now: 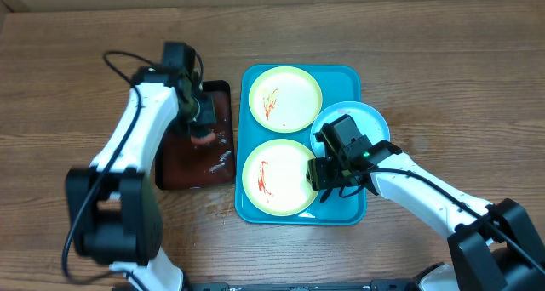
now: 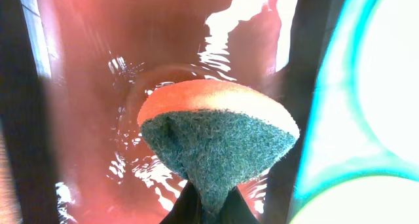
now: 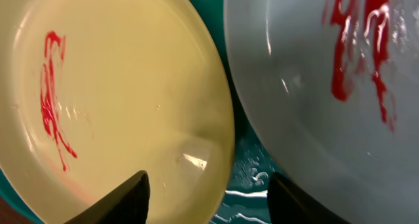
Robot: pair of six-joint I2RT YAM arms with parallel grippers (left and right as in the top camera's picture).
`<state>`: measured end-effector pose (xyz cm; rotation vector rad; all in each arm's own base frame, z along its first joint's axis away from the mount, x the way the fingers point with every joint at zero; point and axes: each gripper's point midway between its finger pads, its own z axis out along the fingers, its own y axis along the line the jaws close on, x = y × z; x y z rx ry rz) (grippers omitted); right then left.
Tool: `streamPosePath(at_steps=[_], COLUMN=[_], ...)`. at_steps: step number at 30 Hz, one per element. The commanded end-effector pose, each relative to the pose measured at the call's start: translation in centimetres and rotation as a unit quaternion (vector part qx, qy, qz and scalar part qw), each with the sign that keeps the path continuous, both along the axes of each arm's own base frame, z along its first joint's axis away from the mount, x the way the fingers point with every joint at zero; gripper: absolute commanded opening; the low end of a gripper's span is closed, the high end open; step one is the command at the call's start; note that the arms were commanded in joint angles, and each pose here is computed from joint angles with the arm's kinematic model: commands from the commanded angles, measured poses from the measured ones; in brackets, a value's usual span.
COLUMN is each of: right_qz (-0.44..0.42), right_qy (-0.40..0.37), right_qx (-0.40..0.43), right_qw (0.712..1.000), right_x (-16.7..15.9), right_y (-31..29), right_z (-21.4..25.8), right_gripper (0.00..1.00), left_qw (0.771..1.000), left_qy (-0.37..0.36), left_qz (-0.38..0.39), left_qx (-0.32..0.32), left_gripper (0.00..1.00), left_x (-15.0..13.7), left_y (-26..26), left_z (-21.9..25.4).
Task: Clean dirty plates on tray and stack at the side
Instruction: 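Lift the sponge with the left gripper onto the lower yellow plate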
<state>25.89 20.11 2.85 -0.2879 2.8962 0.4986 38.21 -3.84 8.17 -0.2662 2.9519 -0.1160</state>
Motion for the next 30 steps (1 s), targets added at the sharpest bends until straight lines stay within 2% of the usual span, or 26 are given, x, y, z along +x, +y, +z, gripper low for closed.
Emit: streamPosePath(at_steps=[1,4,6,11,17,21,24,30], right_qz=[0.018,0.02,-0.016,-0.068,-0.134,-0.147,-0.147,-0.147], right_qy=[0.009,0.022,0.029,0.028,0.012,0.011,0.011,0.011], right_qx=[0.004,-0.007,-0.037,-0.055,-0.052,-0.055,-0.056,-0.056], right_qw=[1.0,1.0,0.999,0.996,0.99,0.988,0.987,0.987], right_x=[-0.4,-0.5,-0.1,1.0,3.1,3.4,3.4,3.4], right_y=[0.8,0.8,-0.2,-1.5,-2.4,-2.7,-2.8,-2.8], right_z=[-1.1,-2.7,-4.1,-5.1,-4.5,-4.5,-4.5,-4.5], right_gripper=[0.51,0.37,0.28,0.04,0.04,0.04,0.04,0.04], left_qw=[0.997,0.995,0.994,0.995,0.992,0.992,0.992,0.99], left_qy=[-0.08,-0.101,-0.105,-0.081,-0.047,-0.009,0.039,0.114], left_qz=[0.0,-0.002,-0.002,-0.015,-0.047,-0.078,-0.069,-0.054], left_qx=[-0.005,-0.013,-0.016,-0.055,-0.103,-0.102,-0.101,-0.069], left_gripper=[0.04,0.04,0.04,0.04,0.04,0.04,0.04,0.04], left_x=[0.8,0.2,-0.3,-1.5,-2.2,-3.3,-4.5,-6.4], left_y=[-0.2,-0.4,-0.5,-1.9,-5.7,-10.1,-12.8,-15.3], left_z=[6.5,8.6,9.3,9.1,7.3,4.1,1.5,-3.9])
